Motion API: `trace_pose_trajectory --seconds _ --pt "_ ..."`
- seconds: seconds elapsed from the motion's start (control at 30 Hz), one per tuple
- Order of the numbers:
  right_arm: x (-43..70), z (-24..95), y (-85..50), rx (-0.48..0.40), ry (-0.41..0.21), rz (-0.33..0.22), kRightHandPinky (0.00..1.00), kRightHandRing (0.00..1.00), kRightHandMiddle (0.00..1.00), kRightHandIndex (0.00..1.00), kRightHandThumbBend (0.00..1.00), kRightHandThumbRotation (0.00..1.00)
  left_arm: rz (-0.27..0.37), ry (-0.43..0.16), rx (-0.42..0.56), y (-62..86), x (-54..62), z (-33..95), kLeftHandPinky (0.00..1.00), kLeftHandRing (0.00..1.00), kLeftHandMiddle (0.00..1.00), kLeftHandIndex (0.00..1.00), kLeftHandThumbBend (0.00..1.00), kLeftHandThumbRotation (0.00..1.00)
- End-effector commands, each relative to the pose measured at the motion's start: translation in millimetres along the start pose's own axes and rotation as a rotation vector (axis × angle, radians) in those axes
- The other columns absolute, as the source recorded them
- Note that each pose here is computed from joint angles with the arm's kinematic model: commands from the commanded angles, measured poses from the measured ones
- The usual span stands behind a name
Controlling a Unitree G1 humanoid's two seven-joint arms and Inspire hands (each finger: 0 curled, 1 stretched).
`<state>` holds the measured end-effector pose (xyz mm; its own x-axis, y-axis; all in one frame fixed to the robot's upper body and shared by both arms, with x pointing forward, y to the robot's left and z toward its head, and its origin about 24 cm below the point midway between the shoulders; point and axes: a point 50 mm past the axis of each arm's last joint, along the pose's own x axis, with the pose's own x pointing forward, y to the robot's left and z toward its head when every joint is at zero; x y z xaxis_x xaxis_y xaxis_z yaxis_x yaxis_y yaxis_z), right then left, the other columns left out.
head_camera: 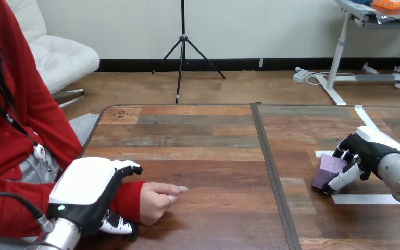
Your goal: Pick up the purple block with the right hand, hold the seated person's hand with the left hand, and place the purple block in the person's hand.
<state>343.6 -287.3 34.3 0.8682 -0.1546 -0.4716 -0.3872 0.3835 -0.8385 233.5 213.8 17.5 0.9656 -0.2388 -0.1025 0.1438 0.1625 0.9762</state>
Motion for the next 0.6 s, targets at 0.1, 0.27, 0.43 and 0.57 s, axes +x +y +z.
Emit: trace_pose_trajectory --seconds 0.1,0.27,0.43,0.57 --pt "1.4 20.6 -26.2 0.036 -0.079 -0.098 0.46 0.52 0.55 0.5 0.71 0.0 0.014 0.004 0.07 5.2 11.9 -6.3 0.68 0.72 0.74 0.72 1.0 0.0" --pt "1.2 20.6 -26.7 0.034 -0.082 -0.099 0.47 0.53 0.55 0.49 0.72 0.0 0.015 0.012 0.083 2.7 14.8 -7.1 0.68 0.71 0.73 0.7 1.0 0.0" --pt "1.0 20.3 -27.0 0.039 -0.084 -0.1 0.47 0.53 0.55 0.49 0.72 0.0 0.019 0.019 0.104 -0.1 17.7 -7.4 0.67 0.7 0.71 0.69 1.0 0.0" --pt "1.0 20.1 -27.2 0.038 -0.084 -0.099 0.47 0.52 0.55 0.49 0.71 0.0 0.018 0.022 0.118 -2.3 19.5 -7.5 0.66 0.69 0.71 0.68 1.0 0.0"
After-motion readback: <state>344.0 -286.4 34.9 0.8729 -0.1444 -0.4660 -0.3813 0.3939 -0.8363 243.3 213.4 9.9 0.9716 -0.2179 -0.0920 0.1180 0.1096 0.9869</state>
